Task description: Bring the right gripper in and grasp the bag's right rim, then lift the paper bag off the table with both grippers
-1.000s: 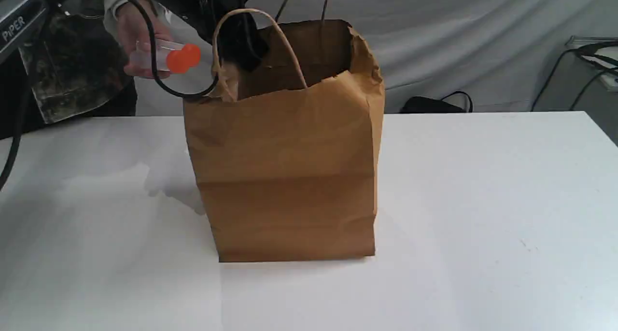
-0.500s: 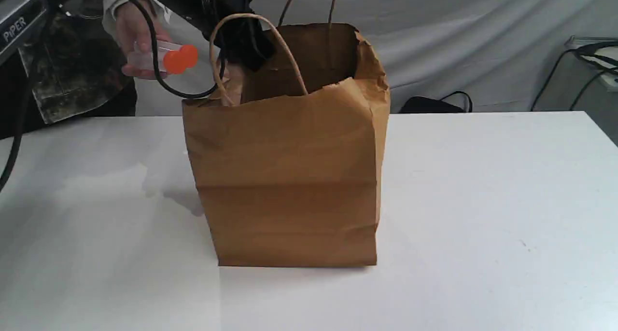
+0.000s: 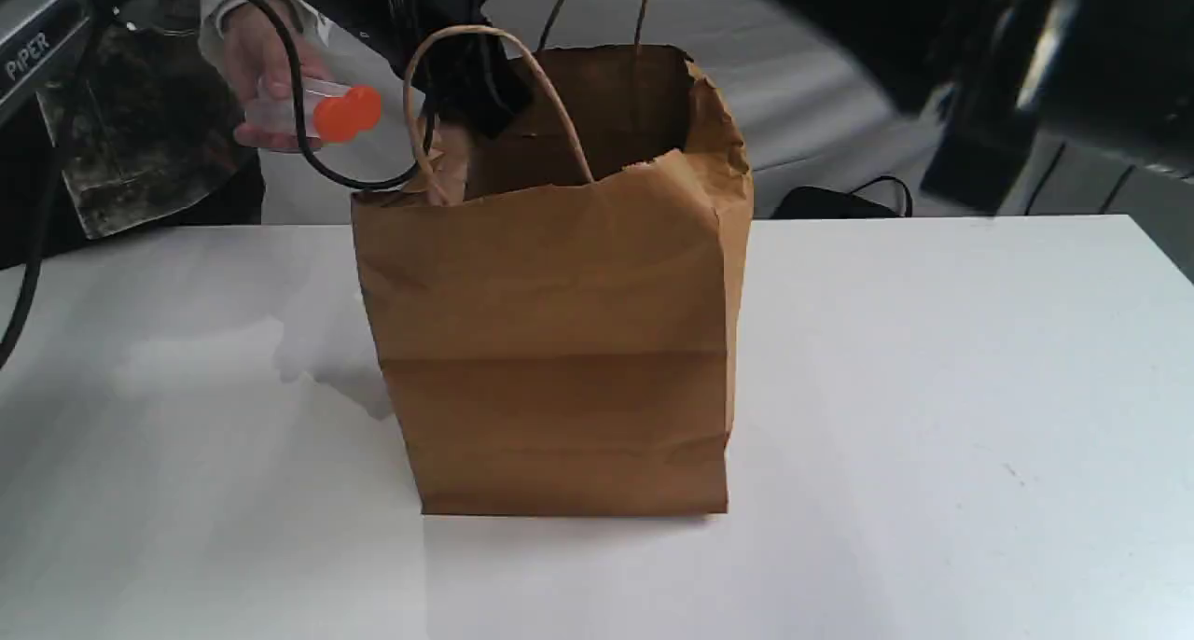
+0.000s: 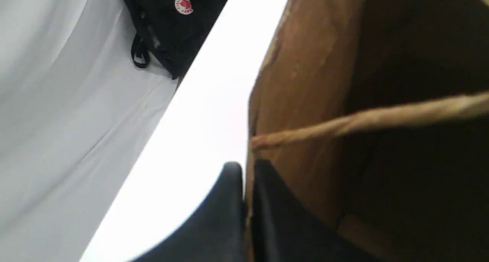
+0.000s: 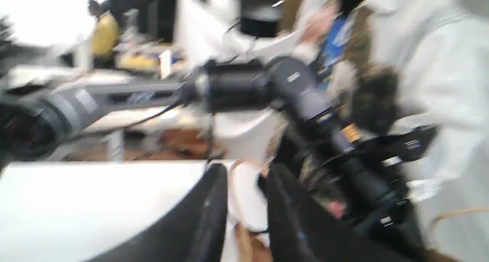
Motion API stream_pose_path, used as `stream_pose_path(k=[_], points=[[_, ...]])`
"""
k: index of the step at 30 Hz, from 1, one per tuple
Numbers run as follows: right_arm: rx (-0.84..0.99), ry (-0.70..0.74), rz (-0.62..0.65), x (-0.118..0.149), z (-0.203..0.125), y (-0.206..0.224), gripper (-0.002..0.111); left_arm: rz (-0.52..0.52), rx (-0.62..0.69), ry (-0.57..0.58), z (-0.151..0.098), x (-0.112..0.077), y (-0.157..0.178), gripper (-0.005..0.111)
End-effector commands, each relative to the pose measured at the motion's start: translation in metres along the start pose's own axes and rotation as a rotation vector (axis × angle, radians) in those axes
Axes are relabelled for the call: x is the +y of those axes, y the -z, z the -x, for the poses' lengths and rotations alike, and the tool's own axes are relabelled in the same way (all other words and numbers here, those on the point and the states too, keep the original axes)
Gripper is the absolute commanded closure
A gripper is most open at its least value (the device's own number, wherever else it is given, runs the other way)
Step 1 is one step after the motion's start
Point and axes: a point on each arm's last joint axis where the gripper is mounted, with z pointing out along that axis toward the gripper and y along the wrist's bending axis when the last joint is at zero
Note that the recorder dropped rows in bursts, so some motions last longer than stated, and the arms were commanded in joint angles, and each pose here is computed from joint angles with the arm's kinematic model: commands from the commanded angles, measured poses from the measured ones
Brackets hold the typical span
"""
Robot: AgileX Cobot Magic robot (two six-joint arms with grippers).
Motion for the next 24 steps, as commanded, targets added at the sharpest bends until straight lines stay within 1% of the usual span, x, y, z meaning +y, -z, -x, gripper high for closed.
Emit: stream_pose_path(k=[1,2,3,5,9,13,17,20,22,24], points=[[0.101,-0.038,0.119,-0.018,-0.02,-0.014,0.049,-0.019,0.001,0.014,-0.001,-0.002,-0.001,0.107],[0.1,-0.036,0.117,-0.023,-0.025,-0.016,0.038,-0.019,0.001,0.016,-0.001,-0.002,-0.001,0.107],[0.091,-0.038,0.111,-0.027,-0.032,-0.019,0.032,-0.021,0.002,0.016,-0.001,-0.002,-0.001,0.107],[0.067,-0.036,0.093,-0.033,-0.041,-0.023,0.03,-0.025,0.005,0.018,-0.001,-0.002,-0.001,0.107],[0.009,-0.034,0.07,-0.038,-0.056,-0.036,0.033,-0.025,0.005,0.023,-0.001,-0.002,-0.001,0.107],[-0.05,-0.02,0.077,-0.035,-0.054,-0.054,0.033,-0.025,0.005,0.029,-0.001,-0.002,-0.001,0.107],[-0.016,-0.045,0.107,-0.04,-0.044,-0.081,0.034,-0.047,0.022,0.031,-0.003,-0.004,-0.001,0.107],[0.03,-0.097,0.035,-0.052,-0.041,-0.094,0.036,-0.06,0.038,0.025,-0.004,-0.005,-0.001,0.107],[0.059,-0.124,-0.007,-0.057,-0.044,-0.096,0.041,-0.06,0.041,0.024,-0.004,-0.005,-0.001,0.107],[0.074,-0.128,0.003,-0.055,-0.045,-0.098,0.054,-0.054,0.036,0.024,-0.004,-0.005,-0.001,0.107]])
